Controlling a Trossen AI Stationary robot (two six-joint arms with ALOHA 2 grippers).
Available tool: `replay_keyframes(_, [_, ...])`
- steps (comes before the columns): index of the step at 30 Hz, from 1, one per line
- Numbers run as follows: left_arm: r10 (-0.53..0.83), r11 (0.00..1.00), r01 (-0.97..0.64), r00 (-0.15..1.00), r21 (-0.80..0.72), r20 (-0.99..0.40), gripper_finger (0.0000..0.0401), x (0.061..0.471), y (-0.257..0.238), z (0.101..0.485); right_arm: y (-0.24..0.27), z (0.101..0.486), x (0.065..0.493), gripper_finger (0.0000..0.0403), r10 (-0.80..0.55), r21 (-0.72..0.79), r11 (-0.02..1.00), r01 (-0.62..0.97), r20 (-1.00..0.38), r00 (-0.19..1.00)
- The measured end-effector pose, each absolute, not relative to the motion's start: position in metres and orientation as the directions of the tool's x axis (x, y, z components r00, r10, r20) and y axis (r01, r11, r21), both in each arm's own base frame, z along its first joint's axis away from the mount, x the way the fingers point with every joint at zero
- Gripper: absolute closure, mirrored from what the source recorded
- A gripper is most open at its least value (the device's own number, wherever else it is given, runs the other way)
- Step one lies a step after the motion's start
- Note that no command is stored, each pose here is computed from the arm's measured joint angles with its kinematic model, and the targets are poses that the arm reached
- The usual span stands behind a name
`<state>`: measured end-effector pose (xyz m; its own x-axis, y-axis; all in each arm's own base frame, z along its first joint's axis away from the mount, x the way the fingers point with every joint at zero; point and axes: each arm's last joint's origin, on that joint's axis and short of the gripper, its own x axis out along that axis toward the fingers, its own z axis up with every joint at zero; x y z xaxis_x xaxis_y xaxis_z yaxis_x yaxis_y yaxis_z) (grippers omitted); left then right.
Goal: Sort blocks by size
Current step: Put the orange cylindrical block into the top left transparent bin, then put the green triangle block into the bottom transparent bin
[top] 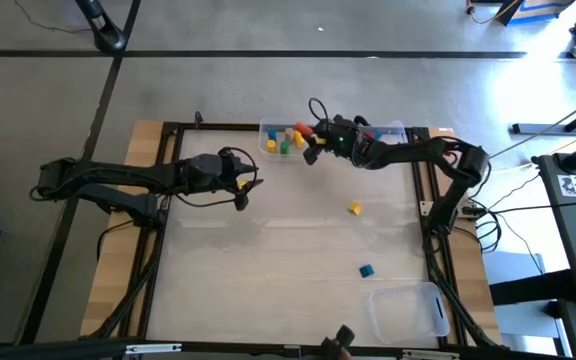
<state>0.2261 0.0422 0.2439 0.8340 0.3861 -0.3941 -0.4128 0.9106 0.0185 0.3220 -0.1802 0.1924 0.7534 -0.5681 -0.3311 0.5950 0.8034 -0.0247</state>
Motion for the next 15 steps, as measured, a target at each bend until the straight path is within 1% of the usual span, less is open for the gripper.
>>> replay_keyframes(4, [0.406, 0.9, -0.436, 0.825, 0.015, -0.394, 0.0201, 0.225, 0.047, 0.244, -0.186, 0.185, 0.325, 0.0245, -0.617, -0.035, 0.769, 0.639, -0.302, 0.726])
replay_keyframes(9, [0.426, 0.892, -0.451, 0.813, 0.033, -0.397, 0.0161, 0.224, 0.053, 0.244, -0.19, 0.188, 0.332, 0.0195, -0.644, -0.037, 0.747, 0.664, -0.288, 0.708])
replay_keyframes(12, [0.426, 0.891, -0.453, 0.808, 0.035, -0.407, 0.0147, 0.223, 0.053, 0.243, -0.183, 0.197, 0.331, 0.0167, -0.633, -0.056, 0.758, 0.65, -0.307, 0.711])
replay_keyframes(15, [0.426, 0.889, -0.455, 0.776, 0.054, -0.465, 0.0144, 0.219, 0.052, 0.24, -0.163, 0.225, 0.326, 0.0148, -0.579, -0.108, 0.81, 0.577, -0.314, 0.753])
